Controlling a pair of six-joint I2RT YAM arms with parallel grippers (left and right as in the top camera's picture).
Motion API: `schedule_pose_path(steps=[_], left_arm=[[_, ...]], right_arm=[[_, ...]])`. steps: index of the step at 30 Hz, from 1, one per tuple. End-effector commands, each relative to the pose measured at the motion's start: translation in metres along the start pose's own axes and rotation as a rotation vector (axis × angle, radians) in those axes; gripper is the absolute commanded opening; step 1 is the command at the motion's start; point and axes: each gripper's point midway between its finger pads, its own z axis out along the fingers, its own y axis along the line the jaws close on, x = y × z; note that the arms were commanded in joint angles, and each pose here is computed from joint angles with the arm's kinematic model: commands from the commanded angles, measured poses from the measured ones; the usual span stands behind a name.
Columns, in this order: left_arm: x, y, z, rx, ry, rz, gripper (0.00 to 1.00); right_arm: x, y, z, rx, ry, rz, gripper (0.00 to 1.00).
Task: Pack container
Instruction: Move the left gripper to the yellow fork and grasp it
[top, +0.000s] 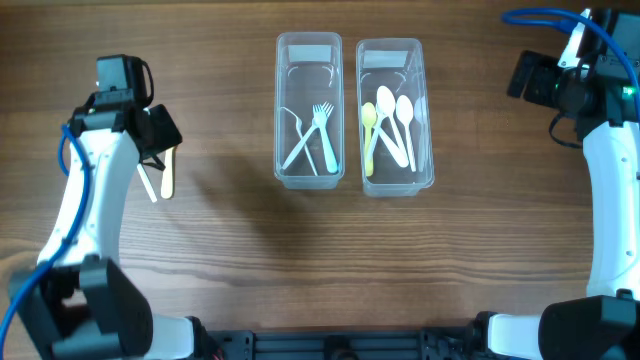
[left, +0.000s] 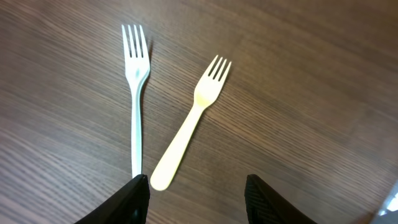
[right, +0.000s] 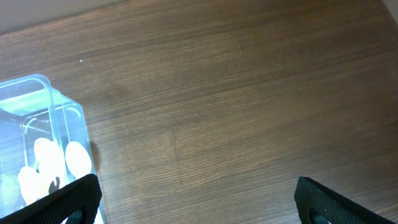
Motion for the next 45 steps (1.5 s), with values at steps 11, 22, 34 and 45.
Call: schedule_pose_path(steps=[11, 22, 34, 45], left_arm=[[0.020, -0.005, 0.074, -0.042, 0.131, 0.006, 0.52], [0.009, -0.002, 0.090, -0.037, 0.102, -0.015, 0.53], [0.033, 0.012, 0.130, -0.043, 0.169, -0.011, 0.59], [0.045, -0.001, 0.141, 0.030, 0.224, 0.024, 0.04]], right_arm=[[-0.001, -0.003, 0.002, 0.015, 0.001, -0.006, 1.00], [-0.001, -0.003, 0.002, 0.015, 0.001, -0.006, 1.00], [-0.001, -0.003, 0.002, 0.015, 0.001, -0.006, 1.00], [-0.001, -0.003, 0.002, 0.015, 0.001, -0.006, 1.00]])
